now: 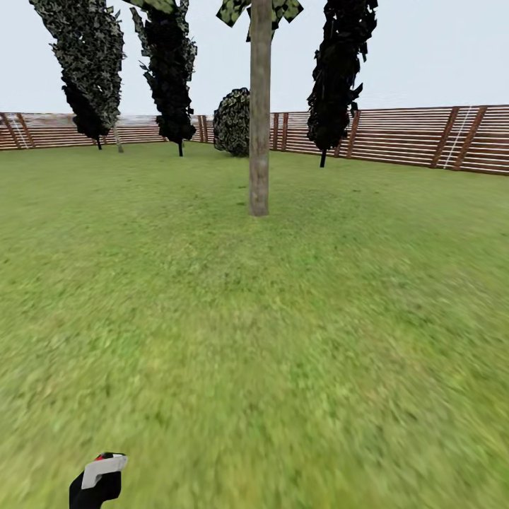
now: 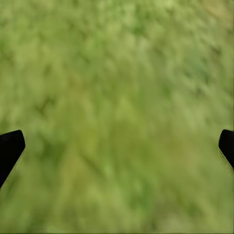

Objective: In the garden, pick up the pesticide atomizer on the floor and spray pesticide onto both trees until each tree trunk is fully covered.

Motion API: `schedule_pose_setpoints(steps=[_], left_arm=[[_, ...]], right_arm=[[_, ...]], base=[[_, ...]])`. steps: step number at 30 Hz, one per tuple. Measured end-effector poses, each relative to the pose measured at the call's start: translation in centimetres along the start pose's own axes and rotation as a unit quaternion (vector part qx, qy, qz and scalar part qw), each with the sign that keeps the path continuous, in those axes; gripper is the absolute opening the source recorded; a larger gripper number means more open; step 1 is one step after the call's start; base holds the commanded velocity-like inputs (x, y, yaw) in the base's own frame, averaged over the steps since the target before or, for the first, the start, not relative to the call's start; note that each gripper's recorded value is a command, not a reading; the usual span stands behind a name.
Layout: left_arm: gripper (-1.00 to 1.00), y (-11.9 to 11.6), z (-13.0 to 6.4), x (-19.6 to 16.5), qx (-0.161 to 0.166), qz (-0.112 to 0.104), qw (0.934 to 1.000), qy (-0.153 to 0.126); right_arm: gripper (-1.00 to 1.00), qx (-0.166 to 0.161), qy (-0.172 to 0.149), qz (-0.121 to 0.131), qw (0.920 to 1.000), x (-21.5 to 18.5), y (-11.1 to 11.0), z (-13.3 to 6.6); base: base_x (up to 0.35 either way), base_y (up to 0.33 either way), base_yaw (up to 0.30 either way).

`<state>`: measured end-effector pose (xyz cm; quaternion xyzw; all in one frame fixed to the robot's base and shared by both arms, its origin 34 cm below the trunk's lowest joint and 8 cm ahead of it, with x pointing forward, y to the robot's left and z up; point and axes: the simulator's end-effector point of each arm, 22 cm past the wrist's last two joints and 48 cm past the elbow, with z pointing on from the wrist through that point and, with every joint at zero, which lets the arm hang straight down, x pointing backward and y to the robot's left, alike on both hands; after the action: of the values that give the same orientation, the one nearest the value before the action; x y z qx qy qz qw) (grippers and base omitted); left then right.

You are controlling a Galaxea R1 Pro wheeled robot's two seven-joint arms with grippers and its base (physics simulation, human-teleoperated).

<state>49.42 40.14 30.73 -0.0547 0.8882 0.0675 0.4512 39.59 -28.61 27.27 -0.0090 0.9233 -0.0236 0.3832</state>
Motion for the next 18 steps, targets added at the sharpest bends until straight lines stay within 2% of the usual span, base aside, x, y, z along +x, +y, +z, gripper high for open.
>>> schedule_pose_setpoints(steps=[18], left_arm=[[-1.0, -0.03, 0.0, 0.04, 0.0, 0.0, 1.0, 0.001]], right_arm=[[1.0, -0.001, 0.001, 0.0, 1.0, 0.11, 0.16, -0.02]], base=[[0.338, 0.0, 0.0]])
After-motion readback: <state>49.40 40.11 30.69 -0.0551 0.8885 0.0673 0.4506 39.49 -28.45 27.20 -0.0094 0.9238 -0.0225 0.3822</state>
